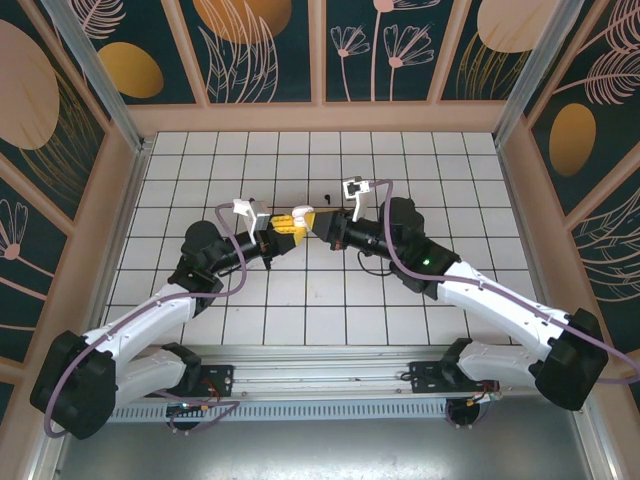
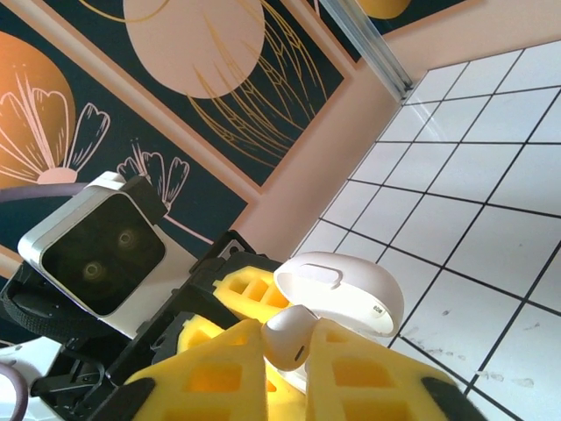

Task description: Insert wireless bluetooth earbuds into charging case

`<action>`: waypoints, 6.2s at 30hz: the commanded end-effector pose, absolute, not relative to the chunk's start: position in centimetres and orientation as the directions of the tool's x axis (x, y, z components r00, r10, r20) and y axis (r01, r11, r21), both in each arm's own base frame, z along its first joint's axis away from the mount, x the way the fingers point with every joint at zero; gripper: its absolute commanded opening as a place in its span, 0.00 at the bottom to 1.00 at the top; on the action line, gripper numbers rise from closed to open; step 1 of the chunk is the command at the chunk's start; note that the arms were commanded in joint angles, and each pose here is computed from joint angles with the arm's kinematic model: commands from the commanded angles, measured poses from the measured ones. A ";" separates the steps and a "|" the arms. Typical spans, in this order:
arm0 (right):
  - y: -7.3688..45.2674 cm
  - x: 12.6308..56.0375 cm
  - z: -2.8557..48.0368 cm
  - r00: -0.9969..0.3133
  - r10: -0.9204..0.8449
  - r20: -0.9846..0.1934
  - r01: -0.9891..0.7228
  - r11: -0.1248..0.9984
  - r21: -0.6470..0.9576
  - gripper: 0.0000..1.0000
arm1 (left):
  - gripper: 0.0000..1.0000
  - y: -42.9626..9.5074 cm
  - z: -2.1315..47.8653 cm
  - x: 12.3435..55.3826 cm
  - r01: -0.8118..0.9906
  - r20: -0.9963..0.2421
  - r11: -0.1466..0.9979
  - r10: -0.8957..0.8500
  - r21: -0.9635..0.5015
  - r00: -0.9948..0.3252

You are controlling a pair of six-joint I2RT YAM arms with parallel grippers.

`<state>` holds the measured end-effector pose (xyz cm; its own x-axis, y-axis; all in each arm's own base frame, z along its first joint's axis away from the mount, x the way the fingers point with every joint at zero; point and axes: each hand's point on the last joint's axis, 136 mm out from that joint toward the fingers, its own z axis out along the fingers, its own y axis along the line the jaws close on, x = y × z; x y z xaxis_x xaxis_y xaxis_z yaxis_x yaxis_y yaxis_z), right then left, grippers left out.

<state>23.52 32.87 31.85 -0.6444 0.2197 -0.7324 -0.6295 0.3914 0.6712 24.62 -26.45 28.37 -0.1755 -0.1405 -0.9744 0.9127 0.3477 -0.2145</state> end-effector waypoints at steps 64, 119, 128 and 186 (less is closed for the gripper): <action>33.4 24.8 28.8 -0.770 -0.021 -0.638 -0.529 0.581 0.619 0.18 | 0.05 -25.8 27.5 24.5 0.914 -0.997 0.398 -0.036 -0.080 -0.072; 33.8 22.0 27.3 -0.047 -0.581 -0.812 -0.994 0.110 -0.022 0.15 | 0.05 -28.0 26.3 21.0 0.990 -0.994 0.115 0.064 -0.079 -0.087; 34.3 20.8 27.3 0.150 -0.590 -0.794 -0.987 -0.043 -0.154 0.16 | 0.06 -28.0 26.1 20.8 0.992 -0.993 0.098 0.069 -0.085 -0.092; 25.6 35.9 32.7 -0.510 0.072 -0.857 -0.490 0.795 0.358 0.41 | 0.04 -23.1 24.6 28.4 0.789 -0.976 0.581 -0.051 -0.200 -0.210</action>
